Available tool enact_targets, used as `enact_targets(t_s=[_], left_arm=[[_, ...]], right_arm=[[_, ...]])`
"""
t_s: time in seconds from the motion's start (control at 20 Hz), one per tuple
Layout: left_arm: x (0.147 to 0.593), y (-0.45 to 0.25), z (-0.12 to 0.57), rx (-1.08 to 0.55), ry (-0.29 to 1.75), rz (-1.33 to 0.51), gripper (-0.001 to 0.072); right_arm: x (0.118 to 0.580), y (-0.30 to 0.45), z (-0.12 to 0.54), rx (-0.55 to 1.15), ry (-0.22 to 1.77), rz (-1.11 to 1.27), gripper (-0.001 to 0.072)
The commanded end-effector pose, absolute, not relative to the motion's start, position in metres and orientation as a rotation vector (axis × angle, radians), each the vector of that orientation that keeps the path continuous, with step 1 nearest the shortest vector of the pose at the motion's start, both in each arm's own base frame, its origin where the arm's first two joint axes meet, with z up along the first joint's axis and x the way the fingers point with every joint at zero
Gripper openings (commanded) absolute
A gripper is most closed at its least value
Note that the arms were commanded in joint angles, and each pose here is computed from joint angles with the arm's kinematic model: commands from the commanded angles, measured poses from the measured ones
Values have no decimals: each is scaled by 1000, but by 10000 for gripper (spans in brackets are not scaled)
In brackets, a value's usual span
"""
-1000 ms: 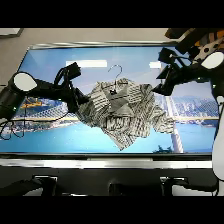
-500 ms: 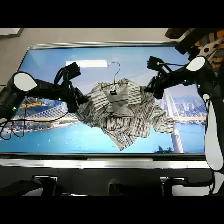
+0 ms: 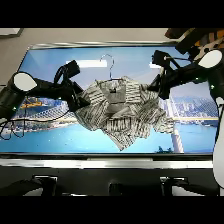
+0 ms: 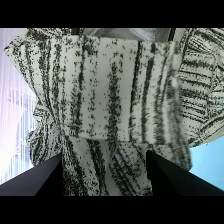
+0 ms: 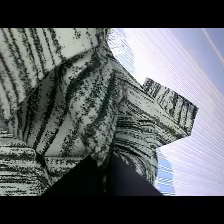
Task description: Fold the clothes and pants, and hang the long-sleeved shirts on hangers.
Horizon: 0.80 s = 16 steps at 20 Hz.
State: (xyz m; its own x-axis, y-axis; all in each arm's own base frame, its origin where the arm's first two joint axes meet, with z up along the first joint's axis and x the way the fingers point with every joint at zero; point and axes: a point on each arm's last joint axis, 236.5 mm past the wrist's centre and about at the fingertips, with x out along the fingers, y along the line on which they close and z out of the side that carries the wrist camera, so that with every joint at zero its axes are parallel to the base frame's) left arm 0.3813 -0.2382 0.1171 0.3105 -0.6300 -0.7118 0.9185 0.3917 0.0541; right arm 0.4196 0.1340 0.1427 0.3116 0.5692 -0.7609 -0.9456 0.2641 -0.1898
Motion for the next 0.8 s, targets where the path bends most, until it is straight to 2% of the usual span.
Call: enact_targets(t_s=[0.0,0.05,0.1,0.15,0.2,0.35,0.55,0.75], left_arm=[[399,-238,130,421,646,-987,548],[405,-237,138,383,632,-950,554],[413,-236,149,343,607,-907,647],[422,-234,163,299,576,-861,695],[433,-229,180,236,539,-802,713],[458,-204,226,3,460,-636,713],[464,-170,256,-296,458,-495,713],[455,-164,272,-394,450,-471,712]], right_arm=[[406,122,168,-705,664,1024,24],[403,117,175,-708,673,987,24],[400,112,181,-715,677,954,24],[396,108,189,-715,677,922,23],[392,104,197,-710,678,888,23],[382,86,223,-663,693,734,24],[369,28,269,-536,693,339,24],[327,-32,311,-506,664,26,26]])
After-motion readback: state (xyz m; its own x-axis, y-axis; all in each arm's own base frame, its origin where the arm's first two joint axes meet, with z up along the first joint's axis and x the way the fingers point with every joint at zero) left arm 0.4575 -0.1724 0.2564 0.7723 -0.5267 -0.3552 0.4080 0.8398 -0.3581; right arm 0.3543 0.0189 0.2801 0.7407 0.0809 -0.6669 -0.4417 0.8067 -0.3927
